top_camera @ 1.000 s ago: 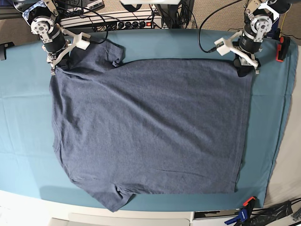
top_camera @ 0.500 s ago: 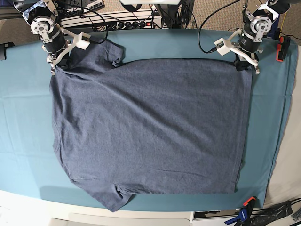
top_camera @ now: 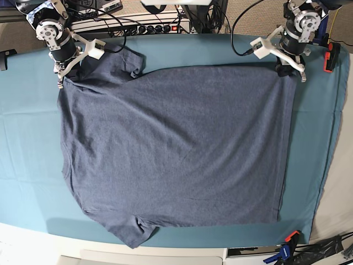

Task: Fold the T-shirt properly
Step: 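Lift the shoulder corners with both grippers and pull toward the robot, then drag the shirt by its shoulders toward the robot with both grippers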

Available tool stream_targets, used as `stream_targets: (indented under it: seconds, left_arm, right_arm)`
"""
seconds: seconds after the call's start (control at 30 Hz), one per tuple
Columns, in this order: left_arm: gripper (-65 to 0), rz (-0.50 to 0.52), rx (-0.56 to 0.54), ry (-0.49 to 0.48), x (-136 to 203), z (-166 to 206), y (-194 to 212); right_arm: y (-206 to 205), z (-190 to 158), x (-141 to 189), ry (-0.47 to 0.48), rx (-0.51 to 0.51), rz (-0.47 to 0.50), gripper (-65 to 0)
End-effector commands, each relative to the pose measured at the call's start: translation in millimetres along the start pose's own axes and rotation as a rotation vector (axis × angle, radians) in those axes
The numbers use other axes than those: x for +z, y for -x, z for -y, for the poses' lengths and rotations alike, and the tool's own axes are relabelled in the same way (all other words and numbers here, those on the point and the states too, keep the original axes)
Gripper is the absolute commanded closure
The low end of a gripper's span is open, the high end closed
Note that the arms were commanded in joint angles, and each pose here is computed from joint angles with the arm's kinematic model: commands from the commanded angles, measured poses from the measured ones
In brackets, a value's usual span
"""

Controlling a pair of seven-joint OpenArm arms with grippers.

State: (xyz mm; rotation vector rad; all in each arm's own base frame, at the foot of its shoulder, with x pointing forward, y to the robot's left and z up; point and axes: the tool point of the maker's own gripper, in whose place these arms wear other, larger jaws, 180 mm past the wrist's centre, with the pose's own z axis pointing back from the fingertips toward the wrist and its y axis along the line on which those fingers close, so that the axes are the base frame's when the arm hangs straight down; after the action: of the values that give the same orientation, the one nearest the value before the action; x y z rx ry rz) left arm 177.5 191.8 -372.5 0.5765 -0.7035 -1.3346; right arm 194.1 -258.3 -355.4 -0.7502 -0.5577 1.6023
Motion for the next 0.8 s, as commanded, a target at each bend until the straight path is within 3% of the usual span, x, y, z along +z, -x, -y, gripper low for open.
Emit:
stream_targets:
  seconds: [0.0, 0.47, 0.77]
  left_arm:
    - [0.0, 0.009, -0.007, -0.024, 5.1, -8.0, -1.0]
    - [0.0, -0.037, -0.017, 0.004, 16.2, -0.5, 11.5]
    - [0.0, -0.016, 0.001, 0.053, 32.9, 15.2, 2.8]
  right_arm:
    - [4.7, 7.6, 3.0, 0.025, 0.015, -0.015, 0.0]
    - [-15.9, -9.2, 38.5, -0.025, 0.015, 0.001, 0.0]
    - [-12.6, -34.9, 51.9, -0.098, 0.029, -0.029, 0.0]
